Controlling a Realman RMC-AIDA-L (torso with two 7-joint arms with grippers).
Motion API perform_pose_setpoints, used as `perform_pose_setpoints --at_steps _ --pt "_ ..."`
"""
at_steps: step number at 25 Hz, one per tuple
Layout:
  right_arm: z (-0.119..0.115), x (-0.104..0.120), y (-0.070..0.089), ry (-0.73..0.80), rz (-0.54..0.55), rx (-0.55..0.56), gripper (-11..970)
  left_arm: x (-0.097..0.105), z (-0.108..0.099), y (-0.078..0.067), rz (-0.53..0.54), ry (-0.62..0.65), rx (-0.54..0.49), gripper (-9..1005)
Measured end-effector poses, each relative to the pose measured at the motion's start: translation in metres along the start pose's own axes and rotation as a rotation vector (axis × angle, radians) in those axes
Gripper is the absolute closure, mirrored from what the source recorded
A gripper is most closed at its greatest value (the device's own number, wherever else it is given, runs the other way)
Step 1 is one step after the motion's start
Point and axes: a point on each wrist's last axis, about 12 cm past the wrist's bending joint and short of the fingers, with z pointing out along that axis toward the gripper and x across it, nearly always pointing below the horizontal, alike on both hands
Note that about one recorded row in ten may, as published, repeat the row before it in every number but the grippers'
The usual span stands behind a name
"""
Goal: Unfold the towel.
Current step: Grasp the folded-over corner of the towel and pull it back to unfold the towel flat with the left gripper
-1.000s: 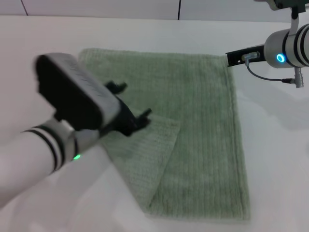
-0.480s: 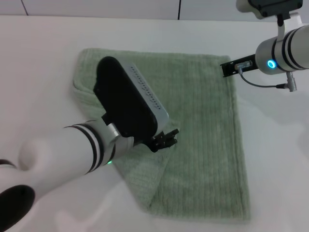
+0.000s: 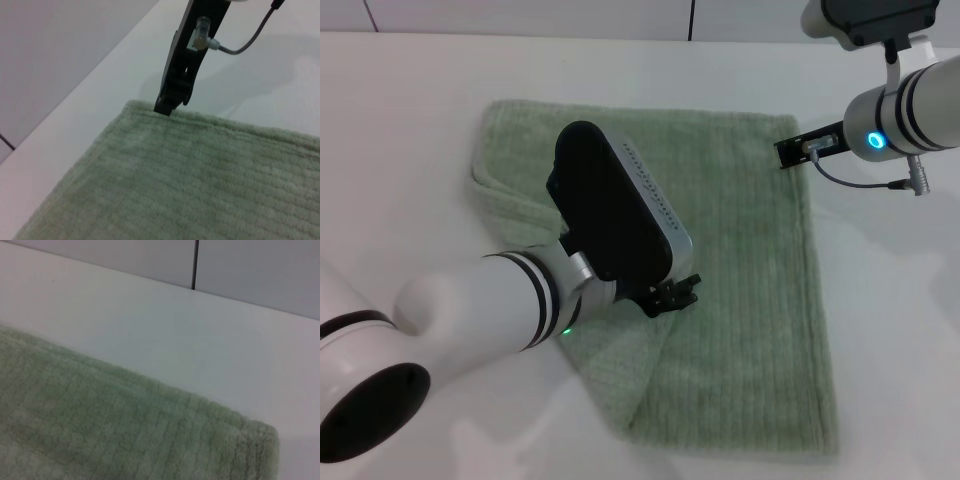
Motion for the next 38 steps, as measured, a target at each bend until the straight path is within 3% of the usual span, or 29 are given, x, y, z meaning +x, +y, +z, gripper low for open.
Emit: perform_pose_setpoints --at_steps 33,37,38 --pt "0.007 0.006 -0.001 0.011 0.004 -0.014 961 -0.006 0.024 0.002 0.065 0.061 0.054 222" --pt "0.007 0.006 -0.001 0.012 0.005 -0.013 961 -0.005 0.025 0.002 0.063 0.073 0.055 463" --pt "0.007 0.007 -0.001 0.013 0.005 -0.013 961 -0.005 0.025 0.002 0.063 0.073 0.055 483"
